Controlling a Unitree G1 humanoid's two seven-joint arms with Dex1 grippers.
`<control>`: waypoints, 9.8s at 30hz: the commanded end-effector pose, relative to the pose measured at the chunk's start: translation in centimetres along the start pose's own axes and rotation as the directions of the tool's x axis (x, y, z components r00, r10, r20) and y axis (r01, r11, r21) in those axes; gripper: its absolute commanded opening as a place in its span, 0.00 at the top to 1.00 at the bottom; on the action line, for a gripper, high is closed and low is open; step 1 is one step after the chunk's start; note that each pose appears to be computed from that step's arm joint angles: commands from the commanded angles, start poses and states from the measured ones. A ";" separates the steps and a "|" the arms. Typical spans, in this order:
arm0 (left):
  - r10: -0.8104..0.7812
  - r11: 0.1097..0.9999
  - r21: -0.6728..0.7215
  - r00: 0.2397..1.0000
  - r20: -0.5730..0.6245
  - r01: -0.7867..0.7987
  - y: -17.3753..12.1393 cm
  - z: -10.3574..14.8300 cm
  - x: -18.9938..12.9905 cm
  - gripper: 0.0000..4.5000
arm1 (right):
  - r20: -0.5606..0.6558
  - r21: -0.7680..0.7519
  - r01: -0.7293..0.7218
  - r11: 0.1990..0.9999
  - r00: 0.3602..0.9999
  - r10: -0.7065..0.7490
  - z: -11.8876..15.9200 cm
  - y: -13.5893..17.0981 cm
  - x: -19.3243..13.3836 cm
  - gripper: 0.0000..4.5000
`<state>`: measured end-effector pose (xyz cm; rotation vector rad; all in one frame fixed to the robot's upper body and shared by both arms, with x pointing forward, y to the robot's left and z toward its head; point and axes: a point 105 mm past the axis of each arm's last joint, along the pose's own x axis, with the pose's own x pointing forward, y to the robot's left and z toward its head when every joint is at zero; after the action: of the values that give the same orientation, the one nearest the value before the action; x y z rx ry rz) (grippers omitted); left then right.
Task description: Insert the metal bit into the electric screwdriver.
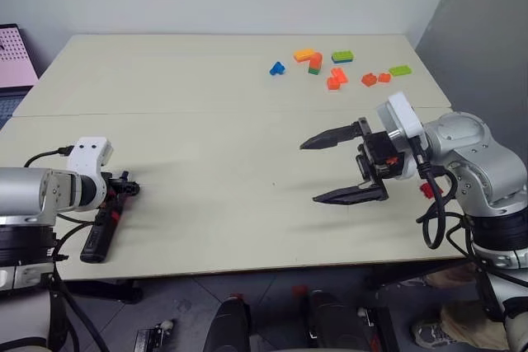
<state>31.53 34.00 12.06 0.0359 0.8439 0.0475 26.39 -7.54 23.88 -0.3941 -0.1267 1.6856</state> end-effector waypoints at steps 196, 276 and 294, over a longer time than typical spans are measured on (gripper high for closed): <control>-0.741 0.658 0.624 0.213 0.637 0.422 -29.9 4.9 -5.7 0.63 | 0.275 0.214 0.579 0.787 0.737 -0.617 2.7 -5.7 0.4 1.00; -0.756 0.639 0.636 0.200 0.623 0.432 -30.8 4.6 -5.9 0.63 | 0.105 0.249 0.516 0.819 0.827 -0.553 1.9 -6.3 -0.3 0.26; -0.762 0.633 0.645 0.201 0.615 0.427 -30.8 4.2 -5.9 0.63 | 0.062 0.261 0.501 0.825 0.844 -0.532 1.1 -6.0 0.0 1.00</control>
<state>32.05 3.23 17.66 0.0338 -0.2639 -0.8526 32.26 -6.60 25.71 -0.0183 -0.0753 1.1434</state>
